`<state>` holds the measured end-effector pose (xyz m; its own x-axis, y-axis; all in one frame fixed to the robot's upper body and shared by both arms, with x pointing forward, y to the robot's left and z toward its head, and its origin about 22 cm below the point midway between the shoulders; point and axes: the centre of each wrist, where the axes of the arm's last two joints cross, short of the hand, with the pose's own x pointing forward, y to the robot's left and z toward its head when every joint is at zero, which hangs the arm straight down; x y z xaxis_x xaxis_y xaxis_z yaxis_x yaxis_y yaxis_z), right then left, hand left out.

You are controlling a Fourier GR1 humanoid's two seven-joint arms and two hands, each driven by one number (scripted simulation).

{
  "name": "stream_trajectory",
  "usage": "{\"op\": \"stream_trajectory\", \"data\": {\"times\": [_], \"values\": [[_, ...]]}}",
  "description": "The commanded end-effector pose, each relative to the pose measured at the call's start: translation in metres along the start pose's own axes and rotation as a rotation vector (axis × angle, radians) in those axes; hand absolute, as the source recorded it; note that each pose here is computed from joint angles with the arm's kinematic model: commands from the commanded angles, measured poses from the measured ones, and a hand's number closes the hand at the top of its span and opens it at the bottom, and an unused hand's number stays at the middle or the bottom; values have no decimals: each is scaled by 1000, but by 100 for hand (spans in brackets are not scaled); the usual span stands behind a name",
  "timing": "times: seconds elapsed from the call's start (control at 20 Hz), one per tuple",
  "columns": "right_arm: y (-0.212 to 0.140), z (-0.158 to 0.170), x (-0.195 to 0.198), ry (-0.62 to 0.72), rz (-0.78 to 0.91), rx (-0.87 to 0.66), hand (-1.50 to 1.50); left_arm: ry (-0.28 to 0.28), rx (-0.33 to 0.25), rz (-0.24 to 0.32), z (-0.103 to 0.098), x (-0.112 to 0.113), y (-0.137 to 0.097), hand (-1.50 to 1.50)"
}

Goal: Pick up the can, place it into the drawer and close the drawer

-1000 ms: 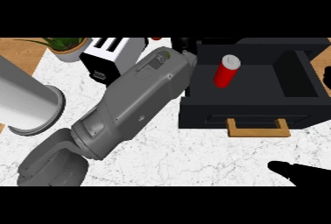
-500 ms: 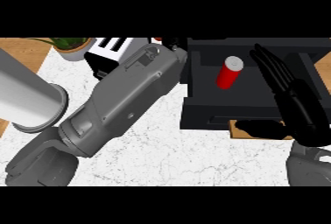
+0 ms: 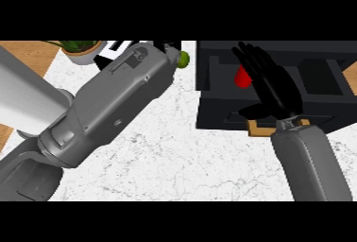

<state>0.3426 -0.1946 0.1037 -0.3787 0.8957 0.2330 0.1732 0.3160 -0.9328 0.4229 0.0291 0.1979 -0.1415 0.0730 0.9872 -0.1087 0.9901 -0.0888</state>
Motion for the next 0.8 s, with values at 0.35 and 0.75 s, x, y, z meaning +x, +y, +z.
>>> {"op": "stream_trajectory", "data": {"times": [0.35,0.75], "values": [[62,-36,-33,95,123,18,-150,8,19,-8,8,5,37,-150],[89,-37,-47,116,169,-41,-150,-19,15,2,10,7,53,-150]]}}
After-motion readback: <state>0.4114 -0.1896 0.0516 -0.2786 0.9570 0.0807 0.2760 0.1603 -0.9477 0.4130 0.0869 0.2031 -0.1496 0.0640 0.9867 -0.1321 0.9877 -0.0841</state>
